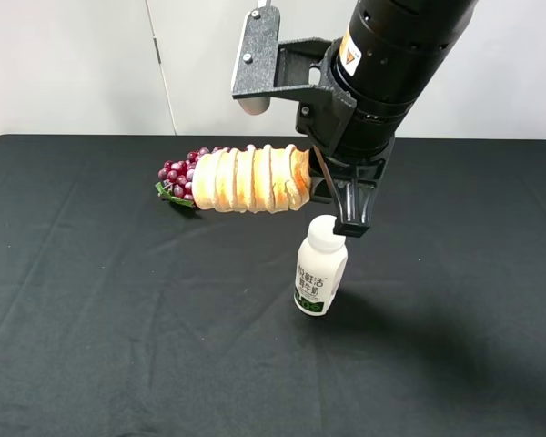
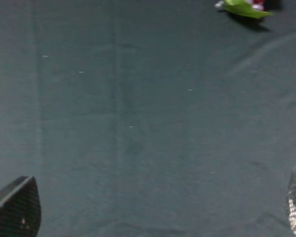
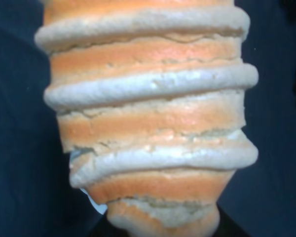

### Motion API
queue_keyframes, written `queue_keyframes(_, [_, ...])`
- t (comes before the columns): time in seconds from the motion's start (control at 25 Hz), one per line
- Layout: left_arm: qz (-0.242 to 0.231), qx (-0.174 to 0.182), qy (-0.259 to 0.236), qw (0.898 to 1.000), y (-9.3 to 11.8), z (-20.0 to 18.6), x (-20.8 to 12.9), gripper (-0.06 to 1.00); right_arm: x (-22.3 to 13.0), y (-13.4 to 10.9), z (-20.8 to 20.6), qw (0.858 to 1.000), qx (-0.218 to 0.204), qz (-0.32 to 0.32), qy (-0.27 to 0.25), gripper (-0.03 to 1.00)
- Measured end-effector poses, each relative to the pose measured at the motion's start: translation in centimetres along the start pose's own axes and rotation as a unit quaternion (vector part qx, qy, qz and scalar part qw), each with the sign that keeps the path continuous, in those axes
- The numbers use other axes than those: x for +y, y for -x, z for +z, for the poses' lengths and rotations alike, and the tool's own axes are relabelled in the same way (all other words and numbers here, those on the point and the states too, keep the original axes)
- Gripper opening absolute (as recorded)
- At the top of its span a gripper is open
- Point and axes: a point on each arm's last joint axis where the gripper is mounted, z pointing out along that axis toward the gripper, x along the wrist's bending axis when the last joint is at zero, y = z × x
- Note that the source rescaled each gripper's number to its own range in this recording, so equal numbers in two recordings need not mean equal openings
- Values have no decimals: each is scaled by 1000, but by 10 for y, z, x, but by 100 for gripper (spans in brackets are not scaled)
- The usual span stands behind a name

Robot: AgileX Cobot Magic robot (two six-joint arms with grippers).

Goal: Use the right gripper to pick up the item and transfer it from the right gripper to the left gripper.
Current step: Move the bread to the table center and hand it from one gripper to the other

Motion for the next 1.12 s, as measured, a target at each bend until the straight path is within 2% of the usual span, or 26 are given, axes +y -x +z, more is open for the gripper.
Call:
queue_keyframes(0.28, [-8,-63,-80,995,10,25,36,99,2,1,0,1000,-5,1,12,2])
queue_keyframes(0.48, [-24,-126,-85,988,21,45,55,99,1,1,-13,999,-16,6,37,2])
queue_keyframes(0.68, [-42,-179,-104,977,30,68,72,99,-1,1,-24,998,-22,9,50,2])
queue_keyframes(0.8, [-48,-225,-107,967,37,82,81,99,-2,1,-28,998,-25,10,56,2])
queue_keyframes(0.96, [-68,-295,-105,947,48,99,93,99,-2,0,-30,998,-24,12,59,2])
queue_keyframes(1.12, [-89,-342,-100,930,55,112,102,99,-1,-1,-30,998,-16,17,64,2])
